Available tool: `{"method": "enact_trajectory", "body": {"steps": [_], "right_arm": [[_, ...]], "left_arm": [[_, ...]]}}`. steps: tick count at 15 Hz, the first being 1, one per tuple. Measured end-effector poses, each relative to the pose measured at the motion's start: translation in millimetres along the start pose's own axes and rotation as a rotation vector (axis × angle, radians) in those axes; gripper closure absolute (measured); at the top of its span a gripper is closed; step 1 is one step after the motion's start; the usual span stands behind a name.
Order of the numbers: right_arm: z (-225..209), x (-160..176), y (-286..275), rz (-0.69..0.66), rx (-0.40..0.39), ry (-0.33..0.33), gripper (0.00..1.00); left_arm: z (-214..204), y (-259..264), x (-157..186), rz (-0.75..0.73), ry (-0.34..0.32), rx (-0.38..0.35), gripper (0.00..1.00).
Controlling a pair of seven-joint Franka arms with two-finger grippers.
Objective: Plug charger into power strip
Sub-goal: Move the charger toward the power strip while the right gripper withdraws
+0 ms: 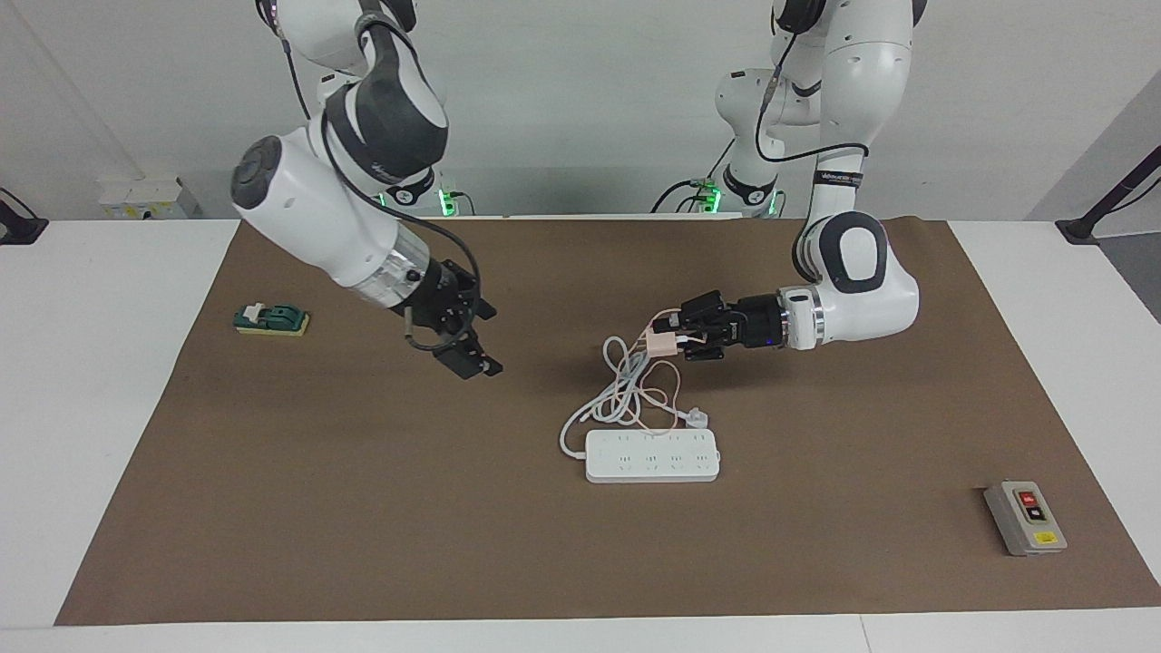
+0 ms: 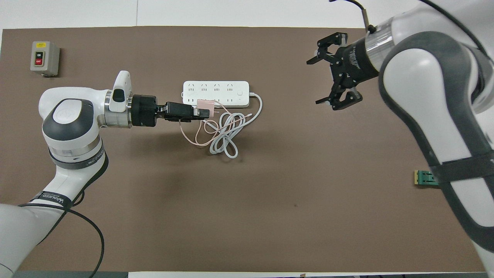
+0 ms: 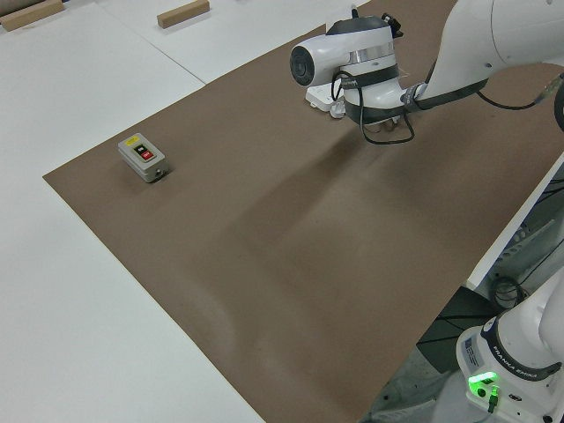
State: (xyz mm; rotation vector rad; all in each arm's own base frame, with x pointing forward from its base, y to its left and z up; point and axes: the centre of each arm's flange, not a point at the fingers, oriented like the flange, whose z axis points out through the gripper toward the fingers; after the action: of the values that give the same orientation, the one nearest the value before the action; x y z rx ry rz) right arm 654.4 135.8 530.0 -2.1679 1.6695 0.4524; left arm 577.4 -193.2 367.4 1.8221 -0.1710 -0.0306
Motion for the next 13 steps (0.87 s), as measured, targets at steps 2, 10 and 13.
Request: {"method": "enact_trajectory", "body": {"steps": [2,10,13], "right_arm": [[-19,20,7,-0.156,-0.033,0.072,0.0],[-68,43,28,-0.709,-0.178,0.288,0.0],[-87,54,35,-0.882,-0.229,0.333,0.0]], "left_arm": [[-12,4,5,0.044,-0.032,0.068,0.65],[-46,31,24,0.242,-0.199,0.384,0.65],[-44,41,27,0.303,-0.267,0.481,0.65]]}}
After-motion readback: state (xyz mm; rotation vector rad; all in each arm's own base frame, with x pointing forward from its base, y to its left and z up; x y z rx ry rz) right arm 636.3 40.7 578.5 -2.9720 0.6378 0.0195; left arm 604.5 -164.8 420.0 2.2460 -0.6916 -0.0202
